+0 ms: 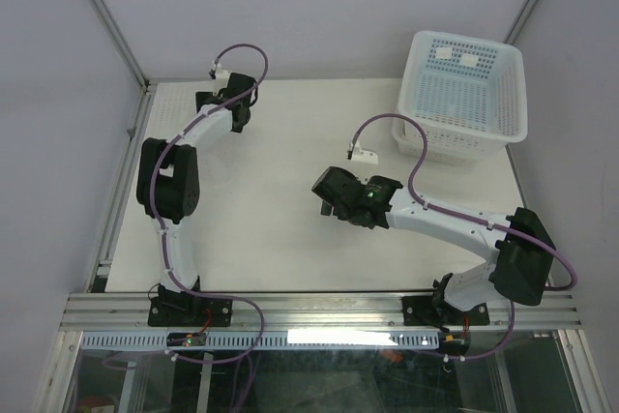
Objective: Turn the large container upside down
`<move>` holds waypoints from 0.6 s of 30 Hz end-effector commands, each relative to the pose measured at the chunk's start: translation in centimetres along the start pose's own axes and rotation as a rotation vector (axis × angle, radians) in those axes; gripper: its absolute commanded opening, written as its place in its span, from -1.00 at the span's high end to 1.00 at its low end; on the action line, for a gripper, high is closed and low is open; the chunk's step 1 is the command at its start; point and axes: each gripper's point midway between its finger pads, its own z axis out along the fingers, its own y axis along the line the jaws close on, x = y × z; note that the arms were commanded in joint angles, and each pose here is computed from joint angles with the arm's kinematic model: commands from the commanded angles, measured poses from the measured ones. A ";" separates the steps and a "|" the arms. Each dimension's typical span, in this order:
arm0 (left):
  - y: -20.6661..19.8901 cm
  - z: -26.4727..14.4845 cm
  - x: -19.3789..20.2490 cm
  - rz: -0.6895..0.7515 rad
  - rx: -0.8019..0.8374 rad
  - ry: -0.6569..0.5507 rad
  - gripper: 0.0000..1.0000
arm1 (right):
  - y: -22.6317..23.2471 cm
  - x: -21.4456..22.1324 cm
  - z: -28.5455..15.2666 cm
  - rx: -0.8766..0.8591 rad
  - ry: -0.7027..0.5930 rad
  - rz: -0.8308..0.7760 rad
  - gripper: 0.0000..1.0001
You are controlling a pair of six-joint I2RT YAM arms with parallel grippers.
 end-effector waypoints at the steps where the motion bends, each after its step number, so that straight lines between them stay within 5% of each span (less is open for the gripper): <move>1: 1.7 1.2 -1.3 -0.021 -0.016 -0.026 -0.41 | 0.7 -2.0 -0.7 -0.011 -0.065 0.031 -0.54; 18: 3.3 5.2 -2.2 -0.027 0.031 0.003 -0.41 | -1.0 -3.8 -1.7 0.028 -0.144 0.019 -0.54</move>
